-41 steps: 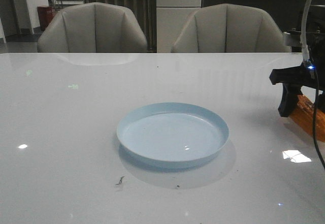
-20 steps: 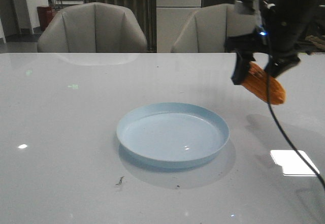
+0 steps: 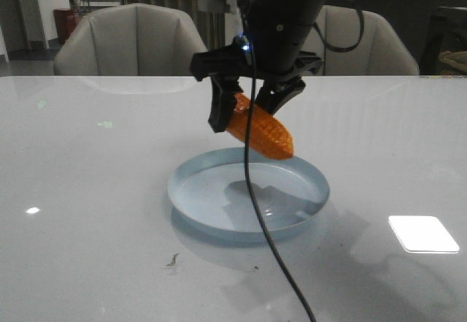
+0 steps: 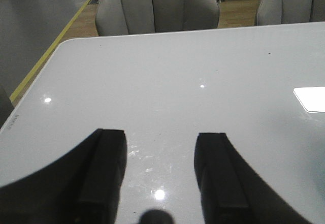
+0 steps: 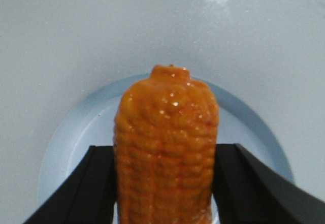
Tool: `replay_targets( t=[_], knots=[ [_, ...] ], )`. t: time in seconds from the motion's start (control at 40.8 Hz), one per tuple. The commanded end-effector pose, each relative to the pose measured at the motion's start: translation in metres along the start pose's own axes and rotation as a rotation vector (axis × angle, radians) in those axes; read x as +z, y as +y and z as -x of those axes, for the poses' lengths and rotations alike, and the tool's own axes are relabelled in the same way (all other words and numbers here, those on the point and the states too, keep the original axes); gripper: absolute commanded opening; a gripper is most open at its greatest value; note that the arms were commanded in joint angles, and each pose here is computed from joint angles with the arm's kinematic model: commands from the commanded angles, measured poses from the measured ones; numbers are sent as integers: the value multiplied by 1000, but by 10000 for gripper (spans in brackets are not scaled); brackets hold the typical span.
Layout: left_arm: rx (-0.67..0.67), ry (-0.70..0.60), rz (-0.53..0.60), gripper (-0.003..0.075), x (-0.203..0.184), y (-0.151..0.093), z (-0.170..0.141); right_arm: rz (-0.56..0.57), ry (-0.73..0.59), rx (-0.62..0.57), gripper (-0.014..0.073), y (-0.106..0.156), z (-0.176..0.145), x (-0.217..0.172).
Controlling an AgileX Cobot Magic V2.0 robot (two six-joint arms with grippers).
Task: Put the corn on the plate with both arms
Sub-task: 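Carry the corn cob over the plate and lower it, then open the right gripper and raise it away from the plate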
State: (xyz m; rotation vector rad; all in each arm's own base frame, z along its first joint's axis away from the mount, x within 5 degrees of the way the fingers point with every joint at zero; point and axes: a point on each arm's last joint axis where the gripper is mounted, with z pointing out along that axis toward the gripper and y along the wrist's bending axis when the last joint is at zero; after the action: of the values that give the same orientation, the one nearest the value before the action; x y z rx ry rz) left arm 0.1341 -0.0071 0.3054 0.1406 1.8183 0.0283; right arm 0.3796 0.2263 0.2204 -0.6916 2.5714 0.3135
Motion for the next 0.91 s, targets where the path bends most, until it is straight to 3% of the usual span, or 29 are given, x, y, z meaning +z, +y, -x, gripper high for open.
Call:
replay_targets(
  t=[0.0,0.27,0.392,0.588,0.76,0.882],
  knots=[
    [-10,-121,19,386,-3,3,18,5,-83,-25,314,7,14,-16],
    [-10,-121,19,386,-3,3,18,7,-8,-23,503,6,5,18],
    [-10,-121,19,386,-3,3,18,14,-15,-17,515,7,7,14],
    [-10,-121,19,386,-3,3,18,14,-106,-27,515,9,26,-15],
    [-10,-121,19,386,-3,3,18,9,-211,-28,515,7,45,-63],
    [-10,-121,19,386,-3,3,18,-4,-216,-27,515,1,48,-100]
  ],
)
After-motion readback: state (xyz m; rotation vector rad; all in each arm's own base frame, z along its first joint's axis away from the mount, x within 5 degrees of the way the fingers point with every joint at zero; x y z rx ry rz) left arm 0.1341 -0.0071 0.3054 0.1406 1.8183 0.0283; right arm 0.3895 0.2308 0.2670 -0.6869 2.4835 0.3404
